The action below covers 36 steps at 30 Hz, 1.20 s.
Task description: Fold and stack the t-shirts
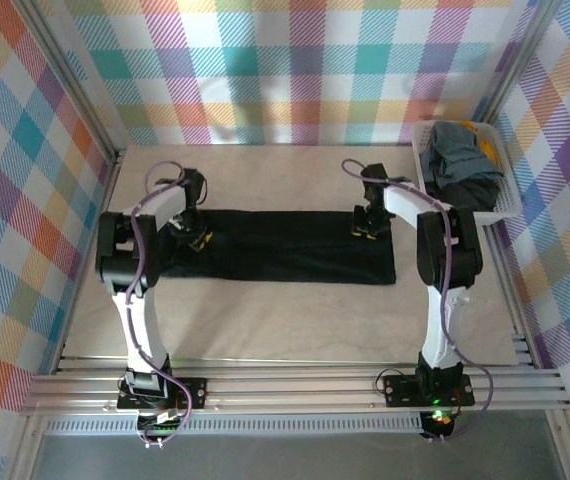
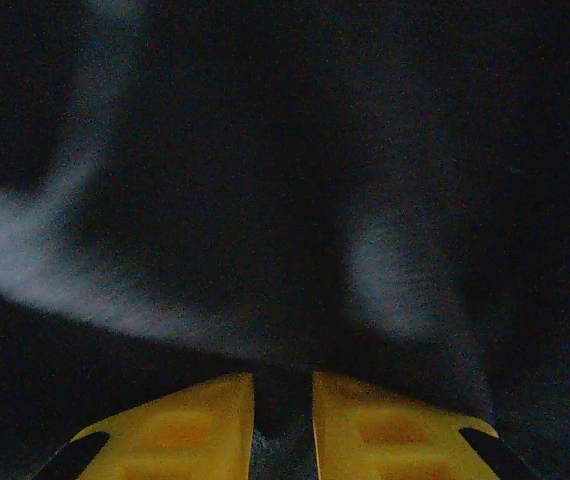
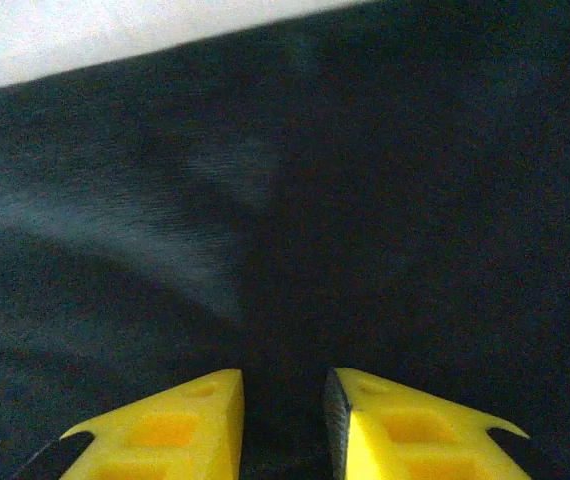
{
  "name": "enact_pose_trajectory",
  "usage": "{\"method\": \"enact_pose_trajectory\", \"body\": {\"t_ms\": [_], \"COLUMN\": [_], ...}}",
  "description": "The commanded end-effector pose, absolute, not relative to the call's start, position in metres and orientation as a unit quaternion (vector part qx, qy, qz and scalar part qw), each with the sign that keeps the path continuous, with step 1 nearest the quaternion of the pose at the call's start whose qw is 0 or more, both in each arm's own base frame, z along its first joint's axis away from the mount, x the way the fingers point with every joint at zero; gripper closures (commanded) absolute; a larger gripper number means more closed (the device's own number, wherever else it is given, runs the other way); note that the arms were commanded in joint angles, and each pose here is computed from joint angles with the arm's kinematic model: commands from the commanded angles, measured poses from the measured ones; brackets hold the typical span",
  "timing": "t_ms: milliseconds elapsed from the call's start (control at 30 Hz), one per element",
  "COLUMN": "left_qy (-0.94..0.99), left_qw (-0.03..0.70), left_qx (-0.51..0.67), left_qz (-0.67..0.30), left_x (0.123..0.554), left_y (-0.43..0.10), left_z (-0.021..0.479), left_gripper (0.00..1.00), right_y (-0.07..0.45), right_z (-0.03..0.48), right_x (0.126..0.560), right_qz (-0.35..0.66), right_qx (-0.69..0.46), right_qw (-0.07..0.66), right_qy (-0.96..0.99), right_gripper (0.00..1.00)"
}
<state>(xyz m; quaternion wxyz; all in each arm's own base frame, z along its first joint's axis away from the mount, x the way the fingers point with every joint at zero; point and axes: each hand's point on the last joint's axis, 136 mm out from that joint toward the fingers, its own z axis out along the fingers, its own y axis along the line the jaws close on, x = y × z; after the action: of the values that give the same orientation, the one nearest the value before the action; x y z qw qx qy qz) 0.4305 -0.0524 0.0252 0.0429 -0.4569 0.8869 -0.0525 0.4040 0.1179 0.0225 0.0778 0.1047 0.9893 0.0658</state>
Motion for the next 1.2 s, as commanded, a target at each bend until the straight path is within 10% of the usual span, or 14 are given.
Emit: {"method": "enact_pose_trajectory", "body": {"t_ms": [0, 300, 733, 1000, 1167], "left_qy": [0.916, 0.92, 0.806, 0.831, 0.878], "left_qw": [0.059, 0.122, 0.258, 0.328, 0.244], "left_qx": [-0.39, -0.278, -0.291, -0.23, -0.239], "left_qz": [-0.079, -0.246, -0.446, -0.386, -0.335], "left_x": [0.483, 0.589, 0.676, 0.625, 0.526], "left_y": [-0.083, -0.234, -0.299, -0.28, -0.257], "left_z": [0.026, 0.017, 0.069, 0.234, 0.212], "left_gripper": [0.76, 0.73, 0.47, 0.34, 0.38], "right_y": [0.119, 0.184, 0.268, 0.223, 0.172], "right_z": [0.014, 0.002, 0.023, 0.083, 0.086], "right_x": [0.328, 0.197, 0.209, 0.192, 0.172], "right_qz": [0.031, 0.078, 0.21, 0.206, 0.201], "right_qx": [0.145, 0.212, 0.225, 0.223, 0.207], "right_qw": [0.003, -0.066, -0.081, -0.015, 0.019], "right_qy": [0.989, 0.972, 0.948, 0.953, 0.957], "right_gripper": [0.7, 0.67, 0.59, 0.53, 0.53]}}
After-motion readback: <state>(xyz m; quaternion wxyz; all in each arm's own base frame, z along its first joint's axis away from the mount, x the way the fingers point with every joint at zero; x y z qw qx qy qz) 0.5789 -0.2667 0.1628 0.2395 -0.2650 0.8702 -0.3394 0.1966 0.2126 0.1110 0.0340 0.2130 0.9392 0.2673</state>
